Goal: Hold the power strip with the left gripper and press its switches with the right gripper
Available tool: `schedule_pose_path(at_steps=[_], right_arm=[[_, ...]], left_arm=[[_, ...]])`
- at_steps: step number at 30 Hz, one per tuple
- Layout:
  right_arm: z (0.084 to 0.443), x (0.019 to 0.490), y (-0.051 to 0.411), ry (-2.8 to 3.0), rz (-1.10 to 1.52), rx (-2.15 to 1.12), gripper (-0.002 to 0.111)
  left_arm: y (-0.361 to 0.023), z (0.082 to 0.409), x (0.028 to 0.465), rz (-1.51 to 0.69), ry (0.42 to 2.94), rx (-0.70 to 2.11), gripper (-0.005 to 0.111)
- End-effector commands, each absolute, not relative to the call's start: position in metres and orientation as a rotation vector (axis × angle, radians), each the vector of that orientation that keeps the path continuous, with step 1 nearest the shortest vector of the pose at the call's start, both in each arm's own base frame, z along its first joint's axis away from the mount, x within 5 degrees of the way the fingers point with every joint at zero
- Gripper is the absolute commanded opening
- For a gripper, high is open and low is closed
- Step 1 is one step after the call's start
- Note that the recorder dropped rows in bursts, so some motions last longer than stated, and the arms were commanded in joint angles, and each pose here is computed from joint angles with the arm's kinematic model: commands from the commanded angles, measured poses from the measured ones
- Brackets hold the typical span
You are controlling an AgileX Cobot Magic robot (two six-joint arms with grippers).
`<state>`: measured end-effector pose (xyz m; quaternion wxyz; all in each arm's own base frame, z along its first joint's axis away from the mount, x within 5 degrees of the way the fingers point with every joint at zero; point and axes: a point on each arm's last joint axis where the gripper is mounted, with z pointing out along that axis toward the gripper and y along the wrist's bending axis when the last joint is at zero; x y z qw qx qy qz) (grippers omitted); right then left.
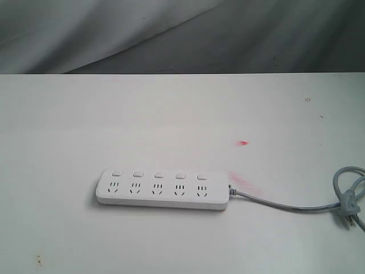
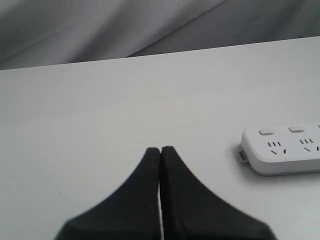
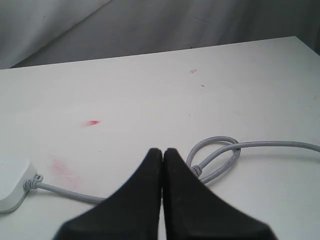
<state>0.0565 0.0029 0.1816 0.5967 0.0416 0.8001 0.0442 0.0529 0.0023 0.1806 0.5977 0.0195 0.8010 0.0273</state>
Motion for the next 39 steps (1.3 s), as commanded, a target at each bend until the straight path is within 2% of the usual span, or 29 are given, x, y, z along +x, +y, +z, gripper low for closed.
schedule_pose_path(at_steps=[1,21,24,32,39], right_arm=[[0.181,0.056,0.002,1.851,0.085,0.094,0.0],[0.181,0.056,0.002,1.851,0.085,0.094,0.0],[0.181,0.056,0.002,1.851,0.085,0.094,0.0],[0.181,0.056,0.002,1.851,0.085,0.094,0.0],[0.181,0.056,0.002,1.851,0.085,0.094,0.0]], left_arm=[[0.002,0.18,0.053,0.065,1.854,0.043,0.001],[0.002,0.185,0.054,0.069,1.863,0.048,0.001],[0.002,0.203,0.062,0.069,1.909,0.05,0.001],[0.002,0.283,0.107,0.069,1.939,0.051,0.001],[0.001,0.358,0.154,0.069,1.863,0.047,0.001]])
